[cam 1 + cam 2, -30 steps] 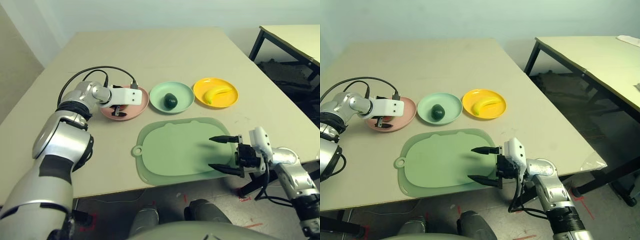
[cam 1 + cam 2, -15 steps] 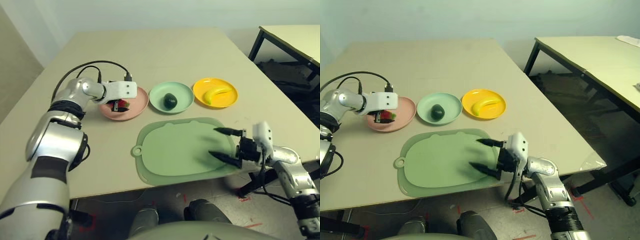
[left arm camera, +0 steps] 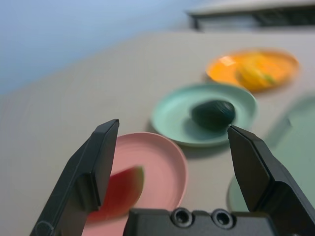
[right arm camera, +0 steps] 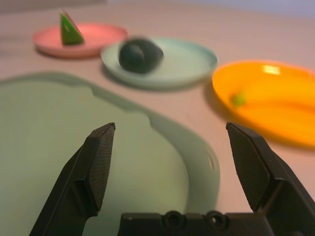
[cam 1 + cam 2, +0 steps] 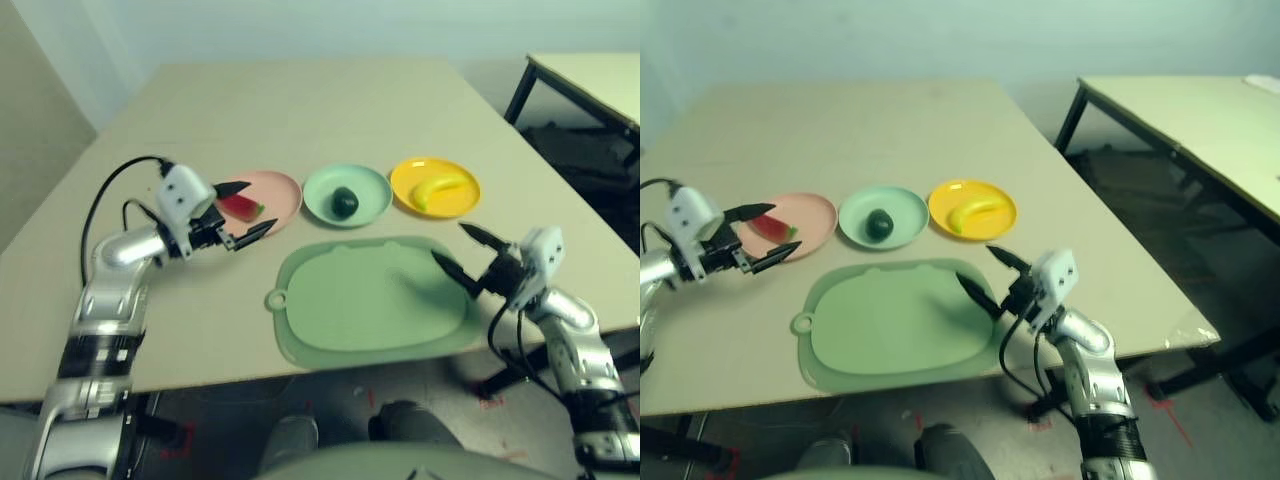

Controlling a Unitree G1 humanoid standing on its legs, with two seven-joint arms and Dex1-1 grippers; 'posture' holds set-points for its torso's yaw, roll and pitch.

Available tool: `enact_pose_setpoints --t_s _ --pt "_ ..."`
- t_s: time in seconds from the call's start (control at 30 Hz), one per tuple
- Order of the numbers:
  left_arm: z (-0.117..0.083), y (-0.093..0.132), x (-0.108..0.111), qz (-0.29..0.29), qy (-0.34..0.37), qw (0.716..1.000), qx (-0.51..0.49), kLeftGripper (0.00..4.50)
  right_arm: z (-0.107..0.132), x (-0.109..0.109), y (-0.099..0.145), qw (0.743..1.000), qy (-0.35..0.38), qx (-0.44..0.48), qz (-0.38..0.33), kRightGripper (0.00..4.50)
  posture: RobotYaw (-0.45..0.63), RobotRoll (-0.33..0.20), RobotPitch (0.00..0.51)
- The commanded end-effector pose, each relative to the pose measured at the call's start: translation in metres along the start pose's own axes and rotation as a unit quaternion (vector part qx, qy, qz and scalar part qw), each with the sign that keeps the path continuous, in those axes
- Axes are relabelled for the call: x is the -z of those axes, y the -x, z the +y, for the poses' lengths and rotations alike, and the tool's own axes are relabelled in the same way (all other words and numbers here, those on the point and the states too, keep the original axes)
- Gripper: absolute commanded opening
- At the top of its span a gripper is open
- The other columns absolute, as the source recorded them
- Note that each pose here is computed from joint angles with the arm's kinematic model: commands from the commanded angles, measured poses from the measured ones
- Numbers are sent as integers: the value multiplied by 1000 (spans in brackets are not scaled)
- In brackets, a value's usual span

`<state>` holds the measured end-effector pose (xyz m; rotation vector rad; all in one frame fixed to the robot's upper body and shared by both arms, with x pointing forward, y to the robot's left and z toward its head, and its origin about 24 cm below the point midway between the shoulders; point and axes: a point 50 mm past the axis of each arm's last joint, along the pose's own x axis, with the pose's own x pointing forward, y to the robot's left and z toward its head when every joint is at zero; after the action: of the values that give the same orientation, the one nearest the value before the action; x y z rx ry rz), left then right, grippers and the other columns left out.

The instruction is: Place the fruits into color-matched plates.

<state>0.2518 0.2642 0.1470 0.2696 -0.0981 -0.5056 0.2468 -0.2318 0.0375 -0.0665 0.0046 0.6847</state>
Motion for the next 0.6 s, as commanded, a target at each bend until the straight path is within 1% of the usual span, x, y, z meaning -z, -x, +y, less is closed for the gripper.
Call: enact_pose_setpoints --t_s 0.03,0.13,0.2,0.27,0.3,0.43,0.6 --pt "-3 14 10 12 38 998 -51 4459 -15 4 11 999 9 42 11 4500 50 0 19" --pt "-6 27 26 36 57 994 -80 4459 -23 6 19 998 9 68 14 4500 58 0 21" --pt "-7 35 41 54 75 989 -112 4459 -27 8 29 997 4 83 10 4500 56 0 23" --pt "-7 41 54 72 90 984 -139 4459 -29 10 41 995 2 97 15 4500 53 0 26" --pt "-7 43 59 78 97 981 -150 4459 -35 12 50 992 -2 122 18 4500 51 0 27" --pt "-8 41 77 99 116 973 -176 4459 -54 18 69 978 -11 206 21 4500 36 0 33" --pt "-6 36 85 112 110 973 -171 4459 -64 25 75 965 -3 263 25 4500 19 0 31"
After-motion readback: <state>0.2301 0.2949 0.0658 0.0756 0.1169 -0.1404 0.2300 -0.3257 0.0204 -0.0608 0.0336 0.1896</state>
